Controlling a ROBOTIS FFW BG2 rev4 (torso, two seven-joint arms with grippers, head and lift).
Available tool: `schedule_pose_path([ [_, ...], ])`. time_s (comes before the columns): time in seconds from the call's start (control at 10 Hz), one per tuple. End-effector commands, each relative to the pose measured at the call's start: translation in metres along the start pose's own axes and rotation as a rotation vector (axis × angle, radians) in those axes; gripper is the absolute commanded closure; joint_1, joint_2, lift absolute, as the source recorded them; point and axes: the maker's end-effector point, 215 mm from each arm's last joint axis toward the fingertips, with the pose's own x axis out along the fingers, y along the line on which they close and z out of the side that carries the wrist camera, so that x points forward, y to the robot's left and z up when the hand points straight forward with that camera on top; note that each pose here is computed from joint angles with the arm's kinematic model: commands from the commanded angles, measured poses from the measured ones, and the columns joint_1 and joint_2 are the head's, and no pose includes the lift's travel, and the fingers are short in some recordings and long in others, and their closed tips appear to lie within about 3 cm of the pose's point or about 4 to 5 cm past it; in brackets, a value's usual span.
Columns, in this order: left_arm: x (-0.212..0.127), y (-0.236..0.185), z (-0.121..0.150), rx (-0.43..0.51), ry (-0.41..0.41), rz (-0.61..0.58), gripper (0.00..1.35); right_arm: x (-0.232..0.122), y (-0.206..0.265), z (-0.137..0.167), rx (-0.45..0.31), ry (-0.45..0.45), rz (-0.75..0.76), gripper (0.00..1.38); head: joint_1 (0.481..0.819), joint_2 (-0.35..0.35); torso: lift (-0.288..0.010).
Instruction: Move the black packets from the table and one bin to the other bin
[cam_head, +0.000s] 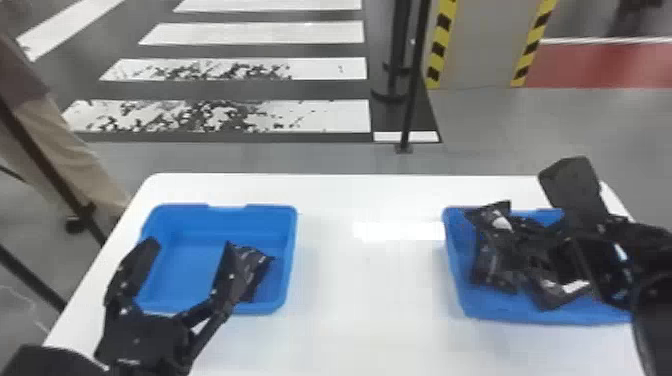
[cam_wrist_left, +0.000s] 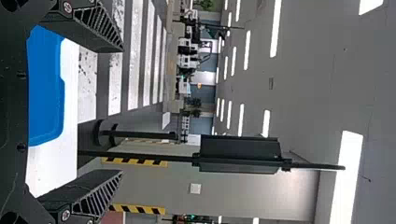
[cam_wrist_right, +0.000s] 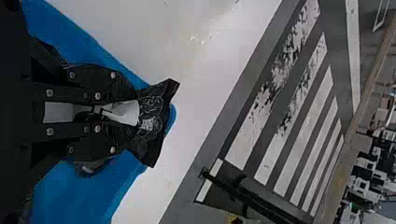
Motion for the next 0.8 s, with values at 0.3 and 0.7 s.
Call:
schedule_pose_path([
  [0.3, -0.001, 0.003, 0.002, 0.002, -0.010, 0.007, 0.10, 0.017, -0.022, -0.037, 0.041, 0.042, -0.010, 0.79, 0.695, -0.067, -0.110],
  [0.7, 0.001, 0.008, -0.001, 0.006, -0.003, 0.013, 0.10, -0.043, 0.010, -0.036, 0.105, -0.146, 0.030, 0.15, 0.695, -0.054, -0.110],
])
